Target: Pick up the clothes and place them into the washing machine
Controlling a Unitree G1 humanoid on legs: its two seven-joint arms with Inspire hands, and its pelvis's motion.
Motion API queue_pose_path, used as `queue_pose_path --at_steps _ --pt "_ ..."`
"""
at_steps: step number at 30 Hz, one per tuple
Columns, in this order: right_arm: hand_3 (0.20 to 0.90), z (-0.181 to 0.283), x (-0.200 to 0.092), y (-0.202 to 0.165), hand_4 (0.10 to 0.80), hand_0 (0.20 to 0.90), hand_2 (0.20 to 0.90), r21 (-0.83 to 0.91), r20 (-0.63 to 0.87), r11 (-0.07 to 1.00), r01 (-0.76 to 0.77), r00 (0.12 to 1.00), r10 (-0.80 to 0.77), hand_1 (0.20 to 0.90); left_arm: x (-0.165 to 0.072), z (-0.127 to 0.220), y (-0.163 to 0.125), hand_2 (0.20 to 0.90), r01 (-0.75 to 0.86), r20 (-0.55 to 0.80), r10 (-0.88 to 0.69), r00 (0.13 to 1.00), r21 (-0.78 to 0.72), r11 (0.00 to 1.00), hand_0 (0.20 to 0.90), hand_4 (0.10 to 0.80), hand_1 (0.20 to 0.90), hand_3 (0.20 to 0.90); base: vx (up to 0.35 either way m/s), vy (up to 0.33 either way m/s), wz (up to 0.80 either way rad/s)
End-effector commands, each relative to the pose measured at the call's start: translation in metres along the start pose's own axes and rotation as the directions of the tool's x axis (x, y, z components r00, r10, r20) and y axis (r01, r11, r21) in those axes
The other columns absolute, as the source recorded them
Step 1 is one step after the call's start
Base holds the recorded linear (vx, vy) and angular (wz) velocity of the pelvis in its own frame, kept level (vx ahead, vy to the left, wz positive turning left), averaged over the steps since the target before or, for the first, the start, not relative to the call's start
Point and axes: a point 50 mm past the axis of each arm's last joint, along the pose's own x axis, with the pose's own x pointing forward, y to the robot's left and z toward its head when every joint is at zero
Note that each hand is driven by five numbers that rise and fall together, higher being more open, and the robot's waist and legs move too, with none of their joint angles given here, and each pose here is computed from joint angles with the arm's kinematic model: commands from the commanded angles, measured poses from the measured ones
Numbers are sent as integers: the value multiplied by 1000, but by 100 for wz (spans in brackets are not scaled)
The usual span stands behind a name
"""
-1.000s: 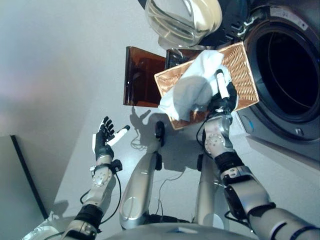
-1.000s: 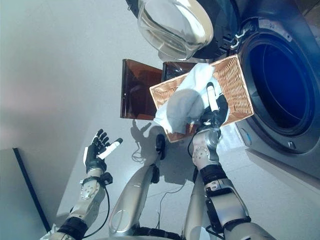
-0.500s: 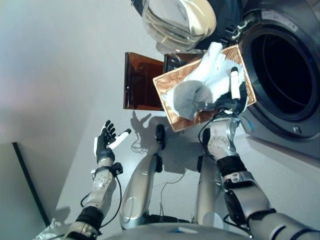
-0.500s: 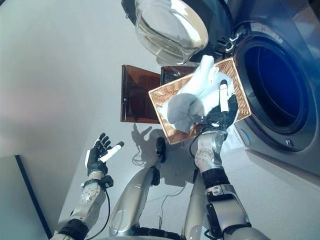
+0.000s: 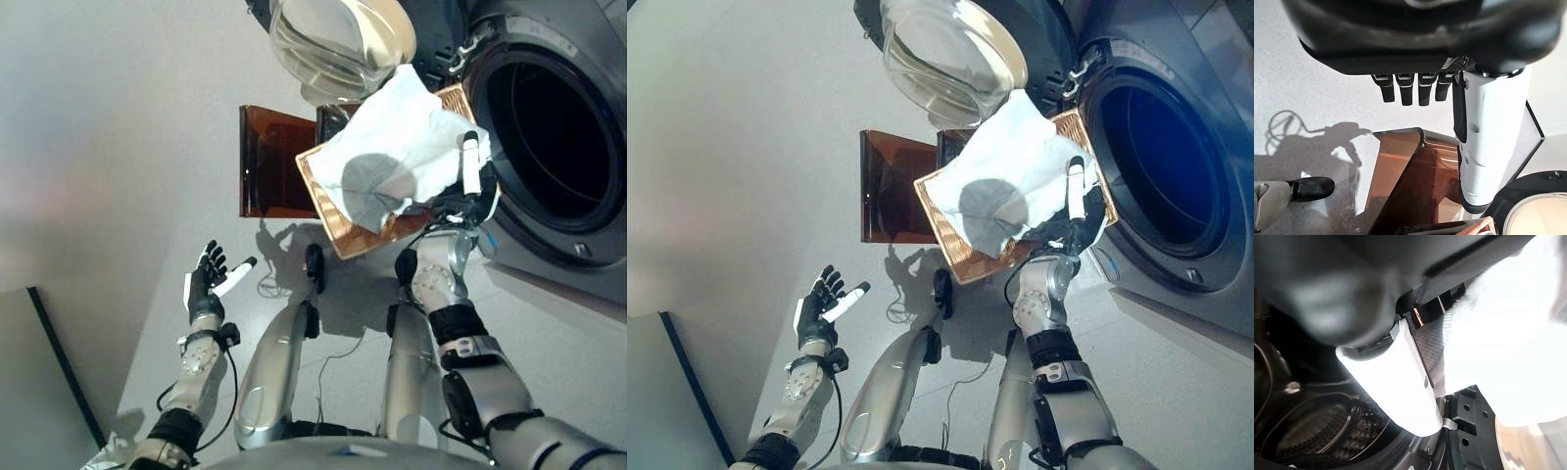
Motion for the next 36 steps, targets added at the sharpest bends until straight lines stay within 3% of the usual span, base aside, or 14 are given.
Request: queue_pose_path --at_steps 1,4,9,10,13,17,23,36 --pt "200 36 -12 30 300 200 200 -89 187 966 -242 949 255 200 -4 4 21 900 -82 52 82 995 -2 997 900 800 900 900 0 0 0" --pt "200 44 -16 32 300 200 200 -239 214 930 -279 919 331 200 -4 4 24 900 -93 51 92 994 9 996 900 800 900 900 0 0 0" --pt "200 60 -18 38 300 200 200 -580 226 760 -292 839 495 200 -6 -18 26 900 -73 -36 79 996 142 987 900 800 900 900 43 -19 2" --pt "200 60 -18 38 300 200 200 -581 227 760 -292 839 495 200 -6 -18 26 900 -73 -36 79 996 142 987 900 800 900 900 99 -34 4" --pt "200 62 -14 39 300 200 200 -727 169 624 -286 807 566 200 -12 -48 33 900 -29 -167 89 982 328 944 900 800 900 900 125 -45 -2" --pt "200 57 -11 43 300 200 200 -797 94 521 -306 788 608 200 -22 -75 45 900 27 -324 129 937 437 899 900 800 900 900 118 -42 -8" --pt "200 51 -3 62 300 200 200 -866 26 390 -312 751 660 200 -30 -93 47 900 232 -442 76 894 600 765 900 800 900 900 84 -10 -5" --pt "200 35 -2 75 300 200 200 -897 -41 303 -321 743 668 200 -24 -92 19 900 355 -445 -51 894 636 685 900 800 900 900 70 18 -5"
